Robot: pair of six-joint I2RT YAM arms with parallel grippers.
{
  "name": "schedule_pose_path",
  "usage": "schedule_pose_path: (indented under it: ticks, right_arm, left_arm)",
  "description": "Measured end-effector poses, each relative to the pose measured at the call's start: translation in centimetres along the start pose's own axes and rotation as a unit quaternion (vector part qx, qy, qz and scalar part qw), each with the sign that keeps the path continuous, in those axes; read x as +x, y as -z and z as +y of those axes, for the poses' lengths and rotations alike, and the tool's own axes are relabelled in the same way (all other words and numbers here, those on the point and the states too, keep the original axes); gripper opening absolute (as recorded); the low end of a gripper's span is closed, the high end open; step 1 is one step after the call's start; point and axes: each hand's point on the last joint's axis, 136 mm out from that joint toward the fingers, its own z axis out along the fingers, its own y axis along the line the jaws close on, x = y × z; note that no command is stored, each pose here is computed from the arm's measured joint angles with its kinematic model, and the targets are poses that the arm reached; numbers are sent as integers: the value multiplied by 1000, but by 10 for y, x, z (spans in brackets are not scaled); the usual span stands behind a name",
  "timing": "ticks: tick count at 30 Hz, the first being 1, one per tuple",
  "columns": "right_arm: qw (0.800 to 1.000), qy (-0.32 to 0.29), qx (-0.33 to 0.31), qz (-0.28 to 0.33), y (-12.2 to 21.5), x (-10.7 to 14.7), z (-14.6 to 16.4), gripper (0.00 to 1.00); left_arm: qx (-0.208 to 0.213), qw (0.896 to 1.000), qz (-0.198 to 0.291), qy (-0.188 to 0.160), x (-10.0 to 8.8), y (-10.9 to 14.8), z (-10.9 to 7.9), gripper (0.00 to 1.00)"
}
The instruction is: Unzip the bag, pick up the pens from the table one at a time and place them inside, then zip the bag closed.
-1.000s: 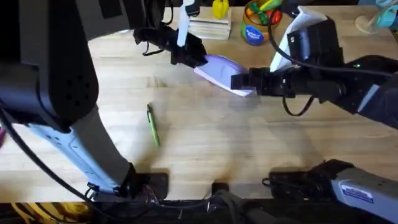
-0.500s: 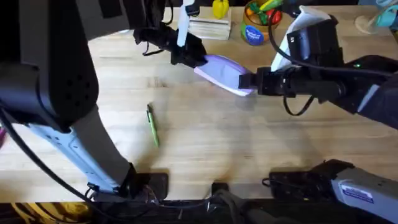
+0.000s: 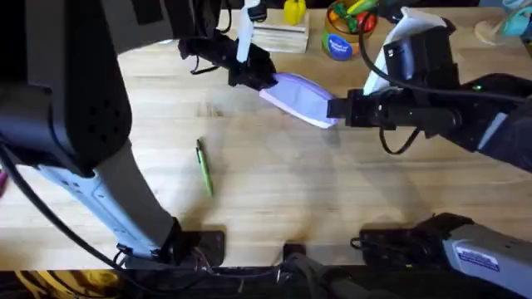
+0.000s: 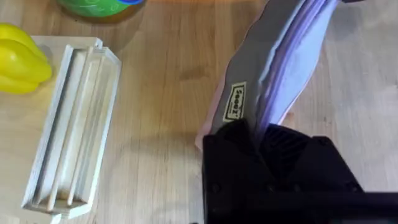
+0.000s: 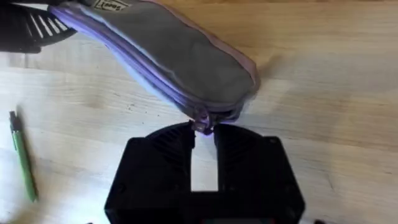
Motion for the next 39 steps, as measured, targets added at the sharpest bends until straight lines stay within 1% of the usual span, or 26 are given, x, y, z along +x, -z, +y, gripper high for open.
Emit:
schedule_pose_path:
  ticks: [12,26,29,34,39]
  right_arm:
    - [1000,0,2,0,0,0,-1,36]
    - [1000,0,-3,-3,3,-1,1,33]
    - [1000,2,-20,-15,11,-6,8,33]
    - [997,9,-63,-48,33,-24,28,33]
    - [995,12,-85,-47,39,-25,36,33]
  left_arm:
    - [0,1000,0,0,0,0,0,42]
    - [0,1000,0,0,0,0,0,42]
    - [-1,1000,0,-1,0,0,0,42]
    - [-1,1000,0,-1,0,0,0,42]
    - [-1,1000,1,-1,0,0,0,42]
